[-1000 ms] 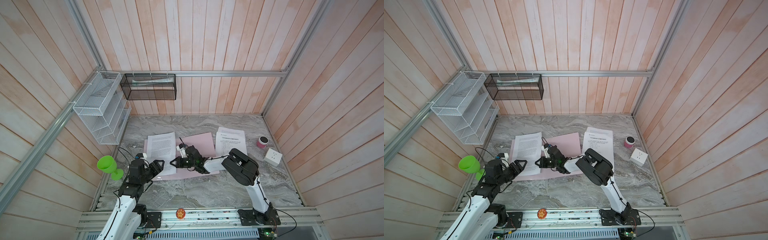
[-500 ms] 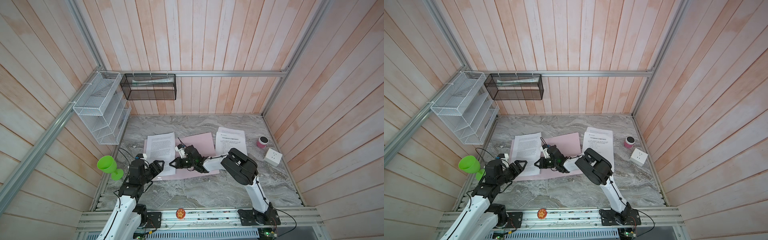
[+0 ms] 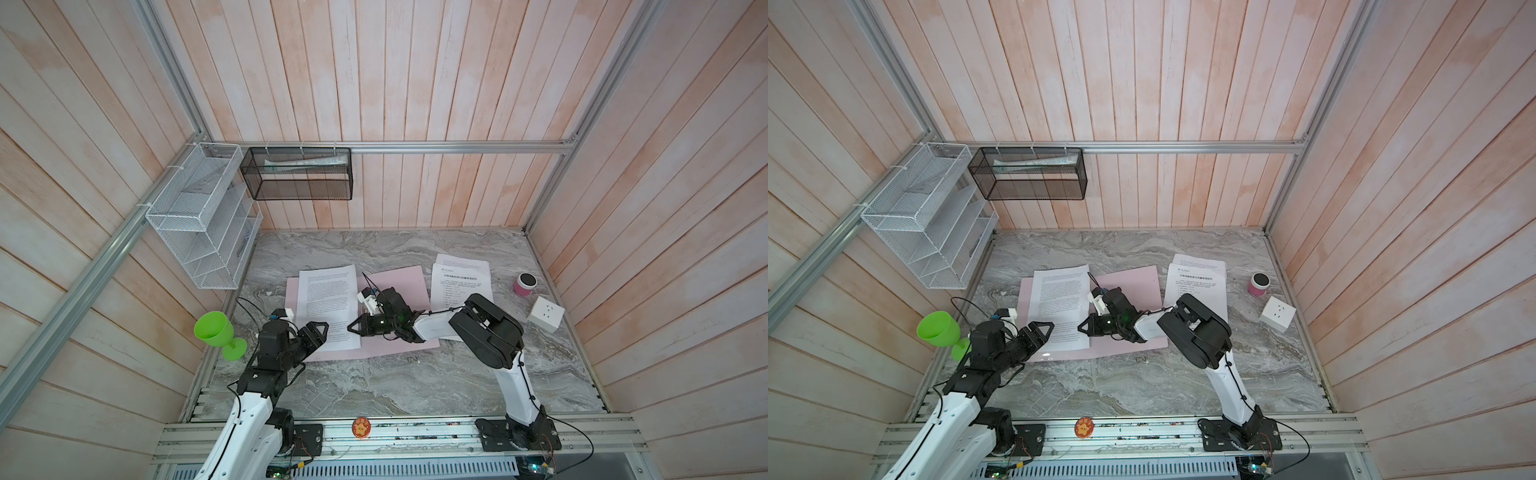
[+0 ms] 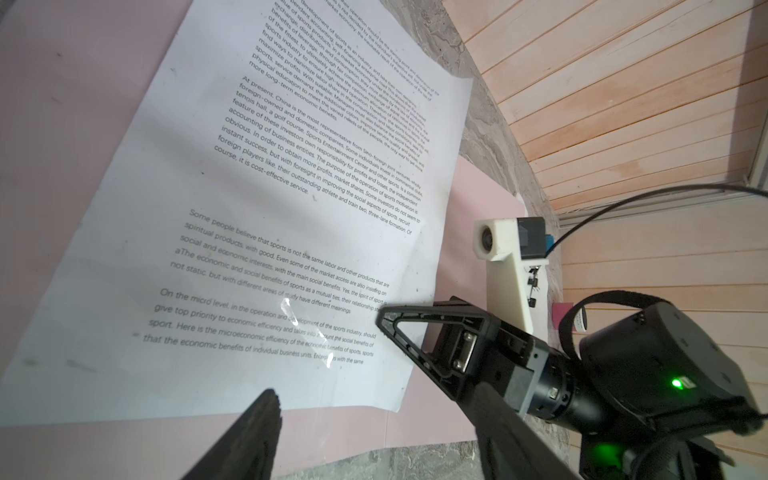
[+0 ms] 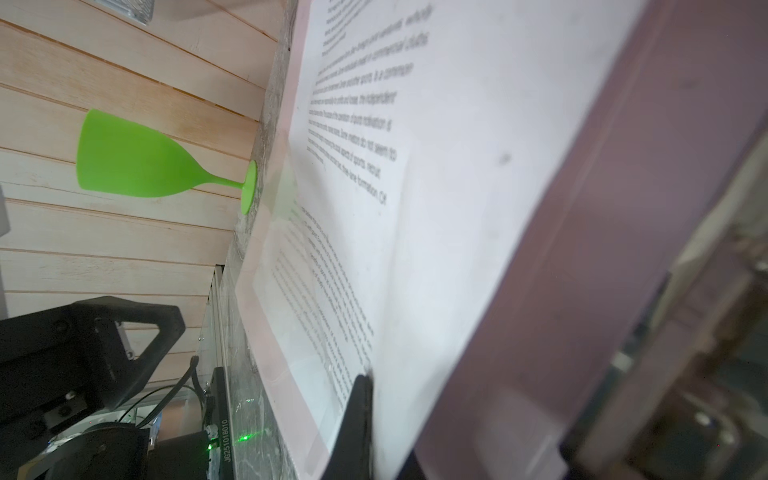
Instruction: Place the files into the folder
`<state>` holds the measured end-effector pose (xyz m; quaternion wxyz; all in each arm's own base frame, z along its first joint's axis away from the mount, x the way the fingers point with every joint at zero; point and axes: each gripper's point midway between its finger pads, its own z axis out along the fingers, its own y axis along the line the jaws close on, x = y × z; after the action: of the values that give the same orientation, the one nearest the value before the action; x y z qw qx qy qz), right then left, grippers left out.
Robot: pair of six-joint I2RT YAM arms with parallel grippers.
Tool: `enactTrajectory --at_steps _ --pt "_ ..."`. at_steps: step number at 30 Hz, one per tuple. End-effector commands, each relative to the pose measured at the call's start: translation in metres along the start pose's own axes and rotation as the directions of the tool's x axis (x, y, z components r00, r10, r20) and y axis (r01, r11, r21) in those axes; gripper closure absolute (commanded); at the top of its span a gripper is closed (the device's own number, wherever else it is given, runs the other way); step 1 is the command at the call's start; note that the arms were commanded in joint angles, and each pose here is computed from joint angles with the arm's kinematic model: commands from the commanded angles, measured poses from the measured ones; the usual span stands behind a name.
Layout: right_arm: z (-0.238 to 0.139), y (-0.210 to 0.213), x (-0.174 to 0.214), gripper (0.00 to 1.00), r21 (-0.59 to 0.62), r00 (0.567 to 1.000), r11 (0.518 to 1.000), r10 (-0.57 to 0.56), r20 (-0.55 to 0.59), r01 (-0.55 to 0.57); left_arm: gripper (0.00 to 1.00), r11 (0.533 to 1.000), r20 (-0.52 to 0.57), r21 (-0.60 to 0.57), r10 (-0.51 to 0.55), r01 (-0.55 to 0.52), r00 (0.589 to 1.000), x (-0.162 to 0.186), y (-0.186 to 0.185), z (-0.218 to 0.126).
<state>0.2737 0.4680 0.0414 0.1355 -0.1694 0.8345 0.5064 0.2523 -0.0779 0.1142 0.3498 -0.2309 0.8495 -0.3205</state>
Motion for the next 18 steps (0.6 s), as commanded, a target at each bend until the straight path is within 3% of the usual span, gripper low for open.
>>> enactTrajectory --at_steps 1,18 --pt "-0.005 0.009 0.000 1.00 -0.008 0.998 0.999 -0.051 -0.032 0.051 0.25 1.000 0.003 -0.018 -0.009 0.009 1.000 0.002 0.007 0.002" --pt "-0.030 0.005 -0.009 1.00 0.056 0.989 0.988 -0.138 -0.051 0.141 0.25 1.000 0.006 -0.026 -0.009 0.010 1.000 0.002 0.010 0.003"
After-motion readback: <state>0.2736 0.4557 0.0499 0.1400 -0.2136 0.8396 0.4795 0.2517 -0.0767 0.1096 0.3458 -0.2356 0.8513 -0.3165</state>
